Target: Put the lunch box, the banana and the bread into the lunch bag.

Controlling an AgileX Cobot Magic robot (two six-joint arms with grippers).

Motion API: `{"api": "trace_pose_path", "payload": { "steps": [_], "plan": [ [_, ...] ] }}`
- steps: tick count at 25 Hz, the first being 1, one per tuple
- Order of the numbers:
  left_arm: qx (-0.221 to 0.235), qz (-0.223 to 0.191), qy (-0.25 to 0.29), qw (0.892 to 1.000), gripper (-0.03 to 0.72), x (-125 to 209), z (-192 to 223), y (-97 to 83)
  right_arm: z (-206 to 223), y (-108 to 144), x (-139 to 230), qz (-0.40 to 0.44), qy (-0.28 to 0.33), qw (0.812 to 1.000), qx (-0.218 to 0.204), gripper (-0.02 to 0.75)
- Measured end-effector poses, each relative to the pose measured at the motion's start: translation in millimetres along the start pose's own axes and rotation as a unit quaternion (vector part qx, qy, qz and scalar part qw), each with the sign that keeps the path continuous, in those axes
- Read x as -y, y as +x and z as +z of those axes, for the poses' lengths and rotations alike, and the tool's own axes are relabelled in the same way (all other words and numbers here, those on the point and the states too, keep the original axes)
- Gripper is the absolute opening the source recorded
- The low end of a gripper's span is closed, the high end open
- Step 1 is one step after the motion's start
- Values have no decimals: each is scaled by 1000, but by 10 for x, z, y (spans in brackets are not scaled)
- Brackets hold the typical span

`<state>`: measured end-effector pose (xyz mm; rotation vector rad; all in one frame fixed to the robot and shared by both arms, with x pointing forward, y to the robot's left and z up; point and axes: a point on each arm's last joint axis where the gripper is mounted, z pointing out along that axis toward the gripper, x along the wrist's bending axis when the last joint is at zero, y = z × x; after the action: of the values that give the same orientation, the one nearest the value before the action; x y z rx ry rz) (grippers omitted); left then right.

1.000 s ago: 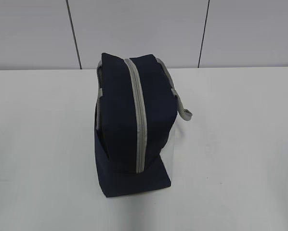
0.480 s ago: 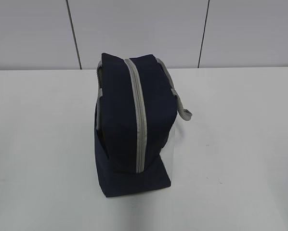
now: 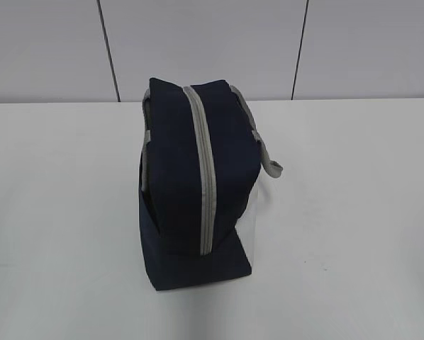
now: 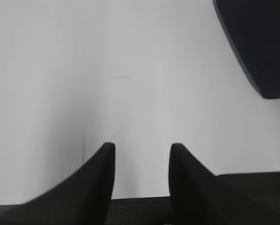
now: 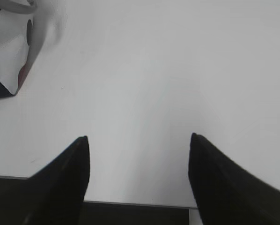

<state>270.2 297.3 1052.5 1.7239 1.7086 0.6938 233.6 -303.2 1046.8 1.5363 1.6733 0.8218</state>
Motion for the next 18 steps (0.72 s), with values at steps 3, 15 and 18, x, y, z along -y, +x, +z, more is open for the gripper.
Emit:
{"api": "trace_pose_path", "payload": {
  "steps": [3, 15, 18],
  "plan": [
    [-4, -4, -15, 1000, 267, 25, -40, 3, -44, 0, 32, 1, -18, 1000, 2, 491],
    [-2, 0, -128, 992, 249, 270, -322, -3, -51, -6, 38, 0, -21, 1000, 6, 491],
    [-2, 0, -130, 991, 241, 276, -328, -3, -51, -6, 38, 0, -21, 1000, 6, 491]
  ]
}}
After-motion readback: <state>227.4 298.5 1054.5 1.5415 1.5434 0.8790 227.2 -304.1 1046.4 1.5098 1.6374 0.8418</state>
